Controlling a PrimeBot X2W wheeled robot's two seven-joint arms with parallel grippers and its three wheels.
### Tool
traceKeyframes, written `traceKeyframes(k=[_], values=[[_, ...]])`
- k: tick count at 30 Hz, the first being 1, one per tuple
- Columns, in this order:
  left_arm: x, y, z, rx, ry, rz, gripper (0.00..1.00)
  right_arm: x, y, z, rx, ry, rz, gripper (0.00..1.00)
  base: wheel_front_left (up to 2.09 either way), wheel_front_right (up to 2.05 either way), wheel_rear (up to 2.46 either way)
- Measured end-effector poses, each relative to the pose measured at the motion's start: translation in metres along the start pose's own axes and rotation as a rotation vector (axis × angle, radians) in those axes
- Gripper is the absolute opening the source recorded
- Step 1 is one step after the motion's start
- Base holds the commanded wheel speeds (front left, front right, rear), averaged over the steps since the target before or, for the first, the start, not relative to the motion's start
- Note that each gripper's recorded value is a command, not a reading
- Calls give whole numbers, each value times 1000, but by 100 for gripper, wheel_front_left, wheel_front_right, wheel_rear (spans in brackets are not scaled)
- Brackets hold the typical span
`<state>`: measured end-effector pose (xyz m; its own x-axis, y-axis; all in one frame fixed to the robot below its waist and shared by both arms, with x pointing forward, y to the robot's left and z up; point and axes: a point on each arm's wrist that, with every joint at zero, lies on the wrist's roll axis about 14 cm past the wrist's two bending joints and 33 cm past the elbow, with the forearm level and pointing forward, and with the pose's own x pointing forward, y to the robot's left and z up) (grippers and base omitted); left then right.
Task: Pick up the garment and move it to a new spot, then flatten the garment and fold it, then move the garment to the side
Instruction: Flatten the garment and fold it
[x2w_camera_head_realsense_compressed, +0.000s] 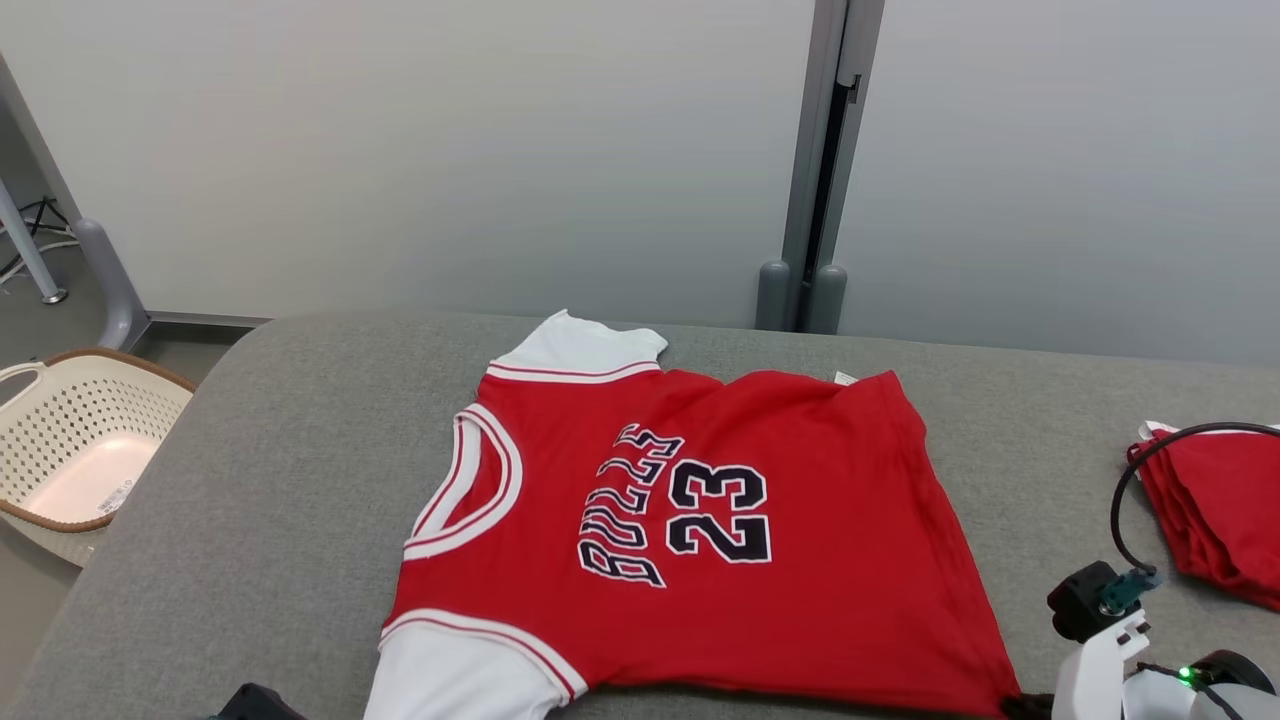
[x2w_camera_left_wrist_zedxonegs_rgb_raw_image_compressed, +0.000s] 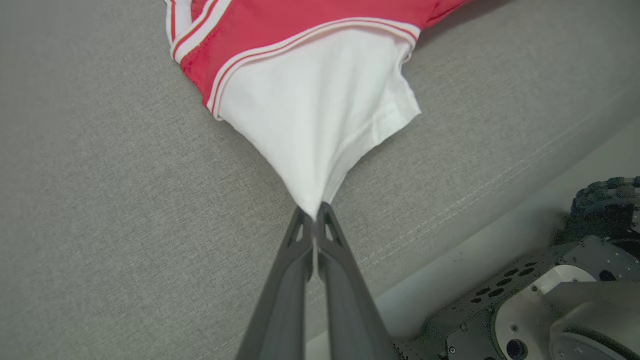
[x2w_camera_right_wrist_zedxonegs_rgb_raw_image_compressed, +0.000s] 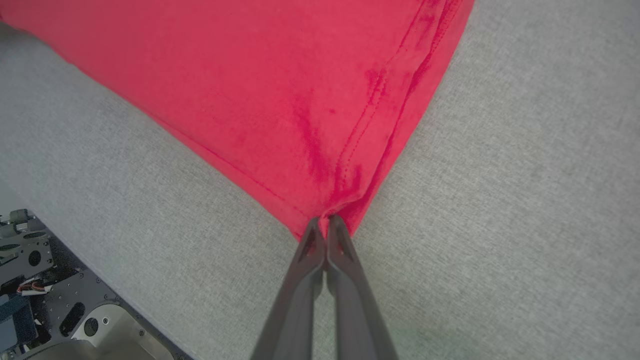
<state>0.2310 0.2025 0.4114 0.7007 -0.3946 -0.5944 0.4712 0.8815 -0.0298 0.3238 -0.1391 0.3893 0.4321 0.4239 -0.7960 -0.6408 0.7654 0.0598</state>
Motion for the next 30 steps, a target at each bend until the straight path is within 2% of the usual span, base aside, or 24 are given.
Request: traceKeyframes(k=[8, 11, 15, 24, 30], values=[[-24, -25, -16, -13, 153, -116, 0, -20, 10, -30, 24, 166, 58, 0, 0, 0, 0], [-28, -28, -16, -11, 179, -134, 0, -28, 10, -36, -4, 210, 61, 0, 0, 0, 0], [-29, -21, -4, 12, 155, -112, 0, -30, 12, -27, 9, 172, 76, 0, 0, 0, 0], [-18, 20, 55, 133, 26, 5, 0, -33, -10, 13, 12, 73, 33, 0, 0, 0, 0], [-4, 45, 78, 216, 23, 73, 0, -28, -21, 35, 6, 20, 7, 0, 0, 0, 0]])
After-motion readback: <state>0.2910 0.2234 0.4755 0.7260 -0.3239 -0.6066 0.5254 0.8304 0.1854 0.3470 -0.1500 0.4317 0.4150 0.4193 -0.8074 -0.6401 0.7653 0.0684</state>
